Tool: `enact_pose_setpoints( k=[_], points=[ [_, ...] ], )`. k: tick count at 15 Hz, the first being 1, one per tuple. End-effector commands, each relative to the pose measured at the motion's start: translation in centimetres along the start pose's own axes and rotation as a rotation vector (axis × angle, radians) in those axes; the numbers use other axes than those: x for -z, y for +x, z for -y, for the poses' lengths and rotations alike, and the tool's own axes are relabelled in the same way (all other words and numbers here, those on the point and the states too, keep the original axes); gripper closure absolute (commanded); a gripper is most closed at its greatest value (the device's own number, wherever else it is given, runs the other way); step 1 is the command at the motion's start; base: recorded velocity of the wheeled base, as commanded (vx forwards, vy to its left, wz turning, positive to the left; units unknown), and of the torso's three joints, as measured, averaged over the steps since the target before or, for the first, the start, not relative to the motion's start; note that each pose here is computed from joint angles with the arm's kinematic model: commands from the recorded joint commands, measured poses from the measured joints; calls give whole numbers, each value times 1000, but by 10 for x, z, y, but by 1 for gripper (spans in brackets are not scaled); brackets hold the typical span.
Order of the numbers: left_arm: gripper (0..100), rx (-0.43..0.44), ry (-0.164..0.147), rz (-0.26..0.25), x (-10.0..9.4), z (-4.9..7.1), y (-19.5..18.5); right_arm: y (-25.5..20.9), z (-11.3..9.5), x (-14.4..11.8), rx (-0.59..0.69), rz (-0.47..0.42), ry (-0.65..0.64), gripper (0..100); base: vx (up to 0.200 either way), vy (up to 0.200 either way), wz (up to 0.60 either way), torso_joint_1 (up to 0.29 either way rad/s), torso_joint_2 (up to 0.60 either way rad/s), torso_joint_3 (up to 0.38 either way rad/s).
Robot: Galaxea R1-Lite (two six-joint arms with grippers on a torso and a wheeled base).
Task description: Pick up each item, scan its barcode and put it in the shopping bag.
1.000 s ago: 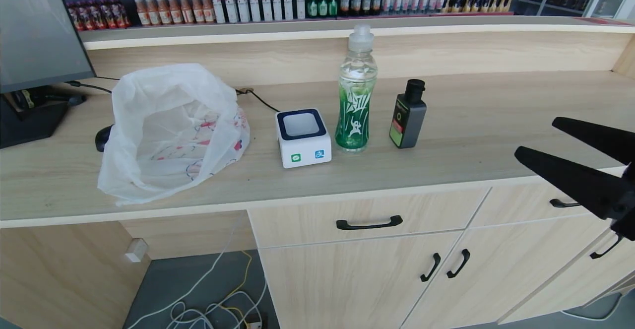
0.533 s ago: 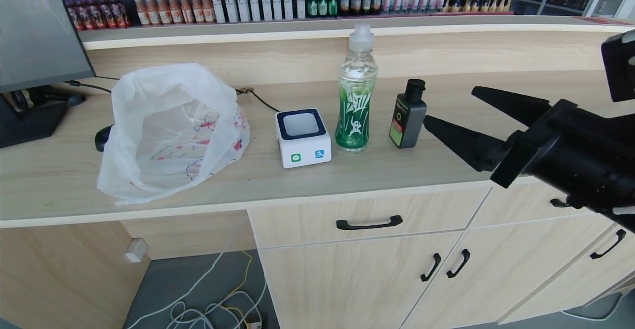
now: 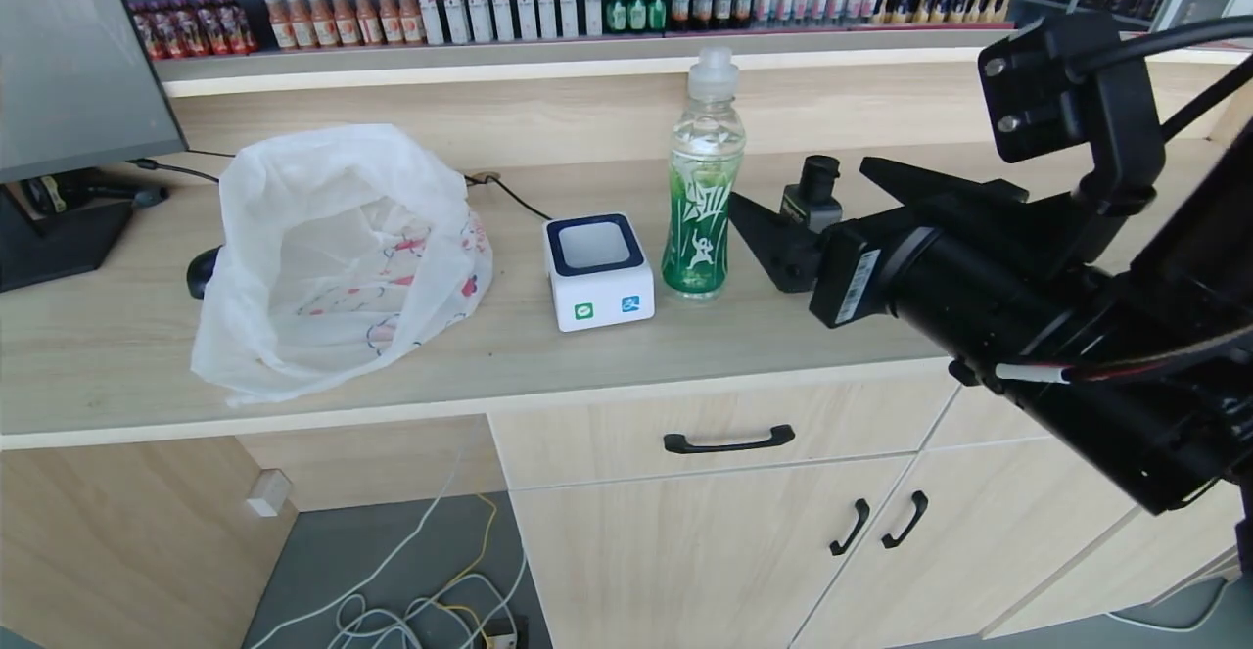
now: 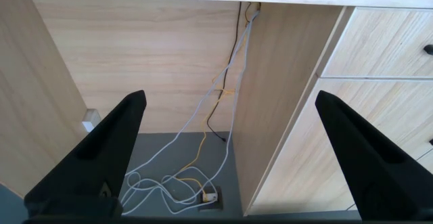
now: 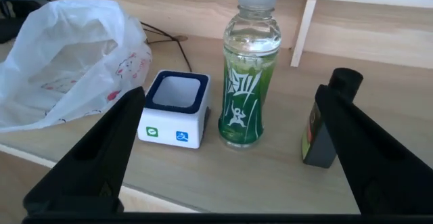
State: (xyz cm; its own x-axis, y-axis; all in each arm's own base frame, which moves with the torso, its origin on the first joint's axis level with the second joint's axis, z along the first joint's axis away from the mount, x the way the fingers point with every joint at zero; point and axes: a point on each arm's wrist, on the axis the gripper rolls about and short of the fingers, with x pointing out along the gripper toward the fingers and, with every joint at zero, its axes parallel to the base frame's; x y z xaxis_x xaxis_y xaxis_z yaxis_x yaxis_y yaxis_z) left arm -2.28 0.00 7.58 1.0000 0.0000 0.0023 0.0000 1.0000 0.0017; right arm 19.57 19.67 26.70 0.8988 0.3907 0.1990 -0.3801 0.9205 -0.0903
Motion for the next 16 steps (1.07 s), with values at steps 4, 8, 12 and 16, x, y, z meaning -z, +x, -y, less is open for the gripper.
enact_pose_setpoints(
  k=[4, 8, 12, 16],
  points=[
    [0, 0, 0, 1, 0, 0, 0, 21, -36, 5, 63, -24, 10, 0, 0, 0, 0, 0, 0, 0],
    [0, 0, 0, 1, 0, 0, 0, 43, -41, 8, 126, -18, 16, 0, 0, 0, 0, 0, 0, 0],
    [0, 0, 0, 1, 0, 0, 0, 64, -50, 18, 143, 15, 37, 0, 0, 0, 0, 0, 0, 0],
    [0, 0, 0, 1, 0, 0, 0, 82, -55, 32, 158, 37, 45, 0, 0, 0, 0, 0, 0, 0]
  ],
)
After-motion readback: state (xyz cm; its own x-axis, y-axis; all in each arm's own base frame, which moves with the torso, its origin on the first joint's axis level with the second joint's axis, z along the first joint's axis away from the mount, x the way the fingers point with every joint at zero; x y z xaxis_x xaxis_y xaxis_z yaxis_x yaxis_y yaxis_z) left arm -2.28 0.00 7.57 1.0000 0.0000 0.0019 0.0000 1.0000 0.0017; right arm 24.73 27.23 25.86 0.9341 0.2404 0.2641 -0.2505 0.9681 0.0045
